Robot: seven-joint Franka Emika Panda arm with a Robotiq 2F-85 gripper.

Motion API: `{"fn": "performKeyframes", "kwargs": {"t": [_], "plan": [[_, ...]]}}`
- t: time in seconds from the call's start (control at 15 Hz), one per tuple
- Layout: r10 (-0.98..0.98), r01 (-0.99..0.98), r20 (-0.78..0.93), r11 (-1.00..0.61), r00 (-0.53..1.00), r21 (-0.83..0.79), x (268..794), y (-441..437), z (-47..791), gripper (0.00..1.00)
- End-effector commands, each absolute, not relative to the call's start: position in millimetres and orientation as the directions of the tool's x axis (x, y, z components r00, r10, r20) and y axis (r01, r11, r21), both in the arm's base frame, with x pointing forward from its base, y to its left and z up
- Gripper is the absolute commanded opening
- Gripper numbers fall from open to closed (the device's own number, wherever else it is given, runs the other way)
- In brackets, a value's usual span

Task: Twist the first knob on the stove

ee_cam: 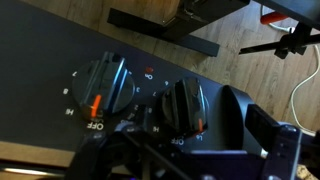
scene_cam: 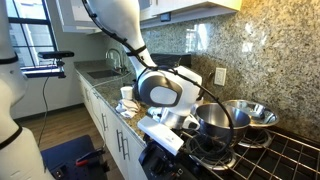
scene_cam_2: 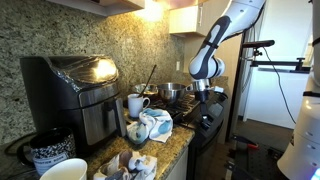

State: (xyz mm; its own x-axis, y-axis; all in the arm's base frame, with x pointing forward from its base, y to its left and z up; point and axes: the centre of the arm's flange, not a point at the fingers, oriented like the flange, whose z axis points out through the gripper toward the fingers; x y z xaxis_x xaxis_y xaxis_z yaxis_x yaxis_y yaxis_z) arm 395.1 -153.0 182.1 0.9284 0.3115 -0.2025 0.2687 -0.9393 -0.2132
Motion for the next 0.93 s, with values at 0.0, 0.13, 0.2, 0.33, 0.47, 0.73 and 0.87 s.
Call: {"fn": "performKeyframes", "kwargs": {"t": [0.0,0.13,0.2,0.33,0.47,0.73,0.87], "plan": [[0.287,0.247,-0.209,-0.948,0.935,-0.200,389.1,-152.4,201.1,1.00],[0.289,0.248,-0.209,-0.948,0.934,-0.202,387.7,-151.8,205.5,1.00],[0.288,0.246,-0.209,-0.948,0.935,-0.202,387.0,-151.7,207.2,1.00],[0.288,0.245,-0.211,-0.948,0.934,-0.205,385.7,-151.2,210.0,1.00],[0.283,0.240,-0.217,-0.949,0.934,-0.206,384.9,-150.6,210.6,1.00],[0.288,0.237,-0.231,-0.945,0.929,-0.224,382.9,-149.0,206.5,1.00],[0.289,0.238,-0.230,-0.944,0.929,-0.228,380.9,-148.9,203.6,1.00]]}}
